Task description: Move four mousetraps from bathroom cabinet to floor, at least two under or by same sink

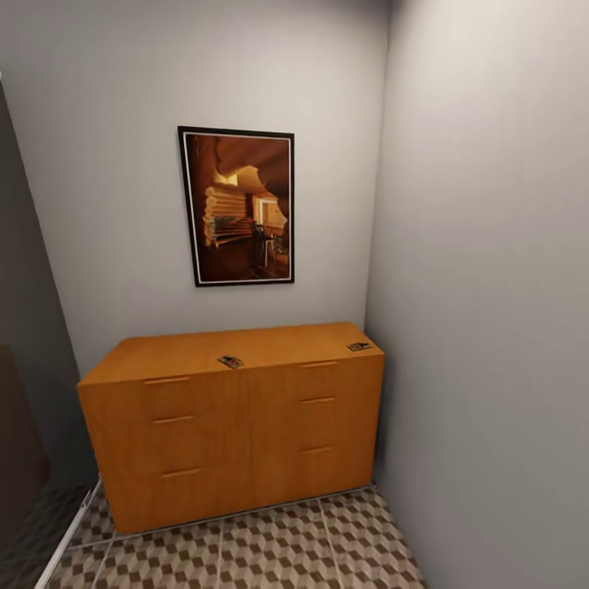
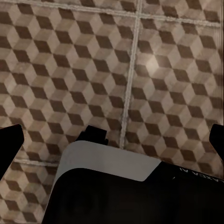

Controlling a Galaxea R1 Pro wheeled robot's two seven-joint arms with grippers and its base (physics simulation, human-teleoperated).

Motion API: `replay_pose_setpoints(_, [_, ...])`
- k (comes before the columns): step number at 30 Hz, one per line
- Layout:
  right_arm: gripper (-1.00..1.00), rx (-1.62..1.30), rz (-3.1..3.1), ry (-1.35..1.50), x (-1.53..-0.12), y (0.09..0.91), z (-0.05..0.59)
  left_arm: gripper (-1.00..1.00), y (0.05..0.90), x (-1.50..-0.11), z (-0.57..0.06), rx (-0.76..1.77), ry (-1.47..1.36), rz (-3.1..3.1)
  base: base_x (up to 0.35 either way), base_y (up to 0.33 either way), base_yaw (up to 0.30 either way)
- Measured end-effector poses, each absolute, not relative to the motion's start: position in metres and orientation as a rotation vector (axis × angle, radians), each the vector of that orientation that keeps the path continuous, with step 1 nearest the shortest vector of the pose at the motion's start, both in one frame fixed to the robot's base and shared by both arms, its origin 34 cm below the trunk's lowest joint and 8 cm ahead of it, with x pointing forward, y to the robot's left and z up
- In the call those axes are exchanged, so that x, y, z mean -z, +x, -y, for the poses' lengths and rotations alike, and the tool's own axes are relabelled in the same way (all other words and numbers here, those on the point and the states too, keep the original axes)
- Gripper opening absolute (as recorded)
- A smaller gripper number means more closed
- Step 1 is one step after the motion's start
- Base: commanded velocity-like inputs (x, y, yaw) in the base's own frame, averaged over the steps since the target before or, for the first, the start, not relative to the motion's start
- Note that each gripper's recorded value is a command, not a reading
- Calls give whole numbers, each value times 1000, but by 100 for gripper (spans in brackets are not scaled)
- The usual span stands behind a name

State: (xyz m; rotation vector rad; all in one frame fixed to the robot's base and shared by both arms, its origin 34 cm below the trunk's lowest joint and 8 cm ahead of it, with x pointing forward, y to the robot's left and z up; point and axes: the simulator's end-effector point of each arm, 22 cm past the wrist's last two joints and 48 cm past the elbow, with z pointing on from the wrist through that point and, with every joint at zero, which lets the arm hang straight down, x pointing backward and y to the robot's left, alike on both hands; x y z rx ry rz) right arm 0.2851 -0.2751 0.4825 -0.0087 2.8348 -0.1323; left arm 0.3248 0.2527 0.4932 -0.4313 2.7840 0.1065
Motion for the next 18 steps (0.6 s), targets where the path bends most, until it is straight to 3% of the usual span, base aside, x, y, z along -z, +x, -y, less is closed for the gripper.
replay_pose_setpoints(18, [100, 132, -2835, -9, -483, 285, 275, 100, 325, -493, -253, -107, -431, -2782, 315, -133, 0])
